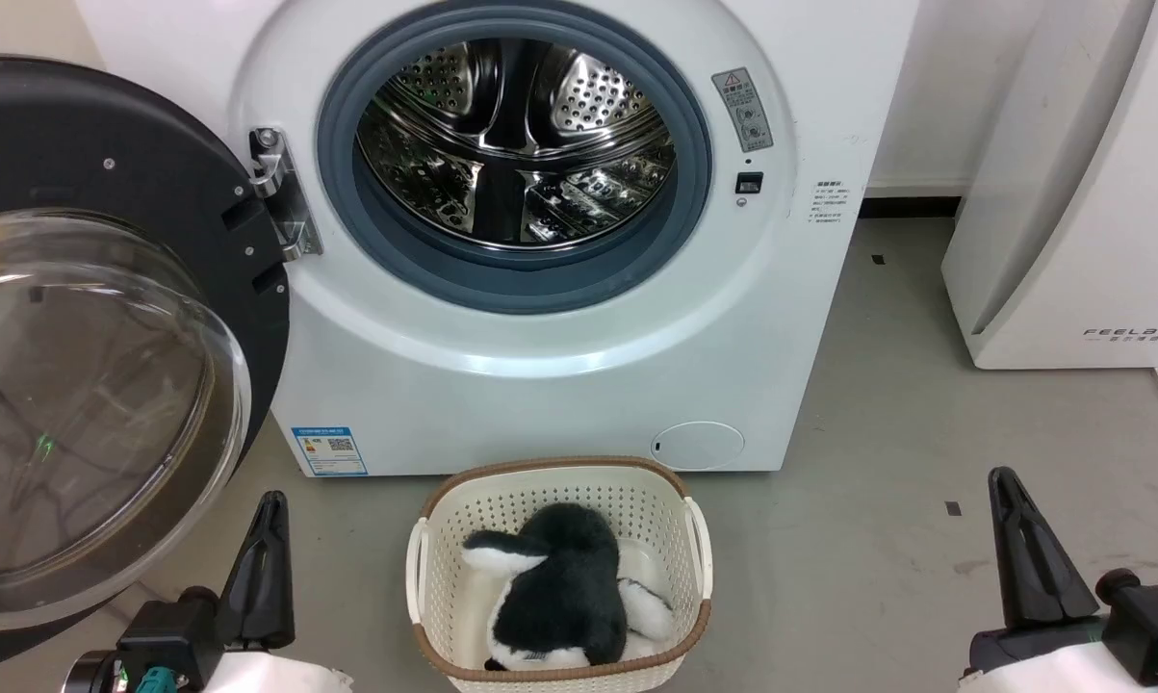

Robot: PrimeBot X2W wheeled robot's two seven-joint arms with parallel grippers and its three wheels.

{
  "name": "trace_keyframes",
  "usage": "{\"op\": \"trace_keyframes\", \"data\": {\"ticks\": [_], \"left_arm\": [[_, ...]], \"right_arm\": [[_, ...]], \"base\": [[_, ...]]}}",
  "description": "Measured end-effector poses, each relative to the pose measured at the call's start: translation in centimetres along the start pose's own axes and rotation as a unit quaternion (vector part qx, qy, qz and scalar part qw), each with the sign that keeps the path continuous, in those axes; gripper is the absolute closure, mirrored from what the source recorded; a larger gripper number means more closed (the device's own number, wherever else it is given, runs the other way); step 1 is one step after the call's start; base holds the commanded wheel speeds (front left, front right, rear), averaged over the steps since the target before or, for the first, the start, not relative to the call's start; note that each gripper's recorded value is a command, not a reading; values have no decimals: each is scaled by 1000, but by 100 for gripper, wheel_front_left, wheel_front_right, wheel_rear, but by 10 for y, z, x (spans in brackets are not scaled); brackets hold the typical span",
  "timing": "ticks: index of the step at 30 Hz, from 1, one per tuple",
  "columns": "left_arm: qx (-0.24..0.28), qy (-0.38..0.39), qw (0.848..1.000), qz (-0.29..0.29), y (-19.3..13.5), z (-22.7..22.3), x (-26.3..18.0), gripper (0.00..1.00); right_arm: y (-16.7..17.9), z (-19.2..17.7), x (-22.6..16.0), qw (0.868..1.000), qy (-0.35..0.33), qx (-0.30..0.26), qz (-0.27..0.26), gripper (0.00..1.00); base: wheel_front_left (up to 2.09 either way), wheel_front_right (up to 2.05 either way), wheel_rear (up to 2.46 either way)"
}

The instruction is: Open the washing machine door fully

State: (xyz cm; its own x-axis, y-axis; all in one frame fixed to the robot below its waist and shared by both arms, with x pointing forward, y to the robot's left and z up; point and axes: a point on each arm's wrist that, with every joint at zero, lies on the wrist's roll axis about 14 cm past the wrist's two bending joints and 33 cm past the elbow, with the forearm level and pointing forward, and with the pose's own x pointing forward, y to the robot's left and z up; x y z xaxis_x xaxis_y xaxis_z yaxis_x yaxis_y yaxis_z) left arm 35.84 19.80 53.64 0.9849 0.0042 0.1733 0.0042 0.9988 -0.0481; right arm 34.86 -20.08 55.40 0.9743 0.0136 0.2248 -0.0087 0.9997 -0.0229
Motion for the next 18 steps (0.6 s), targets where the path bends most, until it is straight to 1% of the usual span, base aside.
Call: {"op": "trace_keyframes", "data": {"ticks": [18], "left_arm": [[4, 17, 1000, -1, -3, -5, 1, 100]], "right_arm": [[5, -6, 2, 1000, 19, 1, 8, 100]], "base": [[0, 0, 0]]}}
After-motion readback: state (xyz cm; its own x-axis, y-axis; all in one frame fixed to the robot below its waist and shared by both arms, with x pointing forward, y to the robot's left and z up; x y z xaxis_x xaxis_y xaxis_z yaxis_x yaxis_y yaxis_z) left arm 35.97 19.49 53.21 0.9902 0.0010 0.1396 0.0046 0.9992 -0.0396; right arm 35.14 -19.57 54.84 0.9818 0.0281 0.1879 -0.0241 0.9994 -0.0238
